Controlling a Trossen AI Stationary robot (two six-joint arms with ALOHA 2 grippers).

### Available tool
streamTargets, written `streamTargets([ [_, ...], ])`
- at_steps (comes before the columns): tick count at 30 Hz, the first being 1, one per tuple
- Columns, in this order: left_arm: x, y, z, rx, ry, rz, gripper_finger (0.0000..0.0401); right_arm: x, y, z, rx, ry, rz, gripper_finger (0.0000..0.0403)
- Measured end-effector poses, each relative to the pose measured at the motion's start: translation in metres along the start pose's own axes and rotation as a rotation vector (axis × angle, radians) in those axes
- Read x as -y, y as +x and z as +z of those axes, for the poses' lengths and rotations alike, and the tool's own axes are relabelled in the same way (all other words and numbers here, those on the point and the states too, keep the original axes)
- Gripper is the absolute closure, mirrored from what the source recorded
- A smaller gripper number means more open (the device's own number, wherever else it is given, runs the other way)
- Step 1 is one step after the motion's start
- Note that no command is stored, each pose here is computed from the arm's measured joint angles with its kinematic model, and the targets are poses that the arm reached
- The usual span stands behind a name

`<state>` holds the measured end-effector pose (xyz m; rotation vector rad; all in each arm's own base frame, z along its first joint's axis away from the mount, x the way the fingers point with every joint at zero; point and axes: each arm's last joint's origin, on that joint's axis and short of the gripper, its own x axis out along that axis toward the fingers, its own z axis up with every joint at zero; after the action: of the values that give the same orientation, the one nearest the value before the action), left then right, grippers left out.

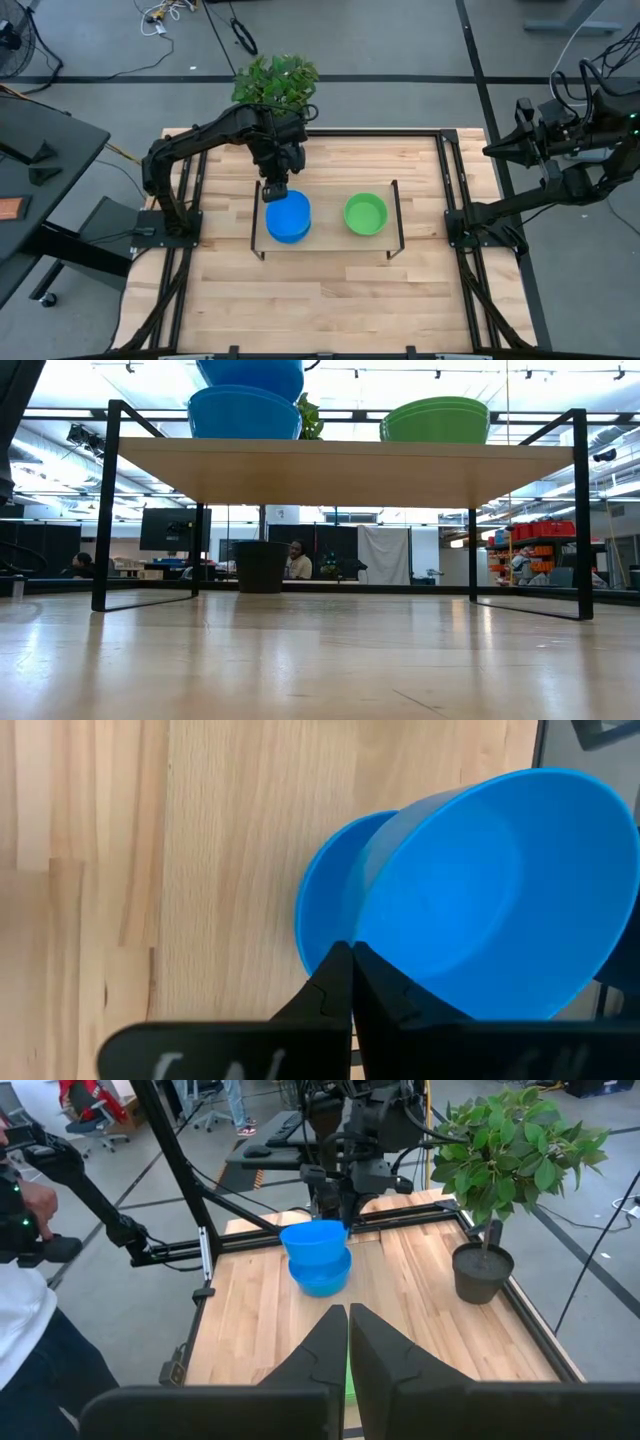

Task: Pick & Place Mini bowls
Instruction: Stack the blue bowl on the blue bowls on the shelf

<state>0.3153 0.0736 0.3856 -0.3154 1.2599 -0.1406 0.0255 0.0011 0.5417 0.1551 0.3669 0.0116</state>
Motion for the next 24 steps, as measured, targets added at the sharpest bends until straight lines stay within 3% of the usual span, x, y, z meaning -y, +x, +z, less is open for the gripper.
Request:
streamTargets([
  [16,-0.006,0.012,0.0,-0.043,-0.028,-0.022,0.0401,0.0,0.0,0.0,0.0,0.0,0.0,0.0382],
  [24,0.003,-0.018,-0.017,0.04,-0.033,-0.015,0.0401,0.0,0.0,0.0,-0.001,0.0,0.0,0.0382],
])
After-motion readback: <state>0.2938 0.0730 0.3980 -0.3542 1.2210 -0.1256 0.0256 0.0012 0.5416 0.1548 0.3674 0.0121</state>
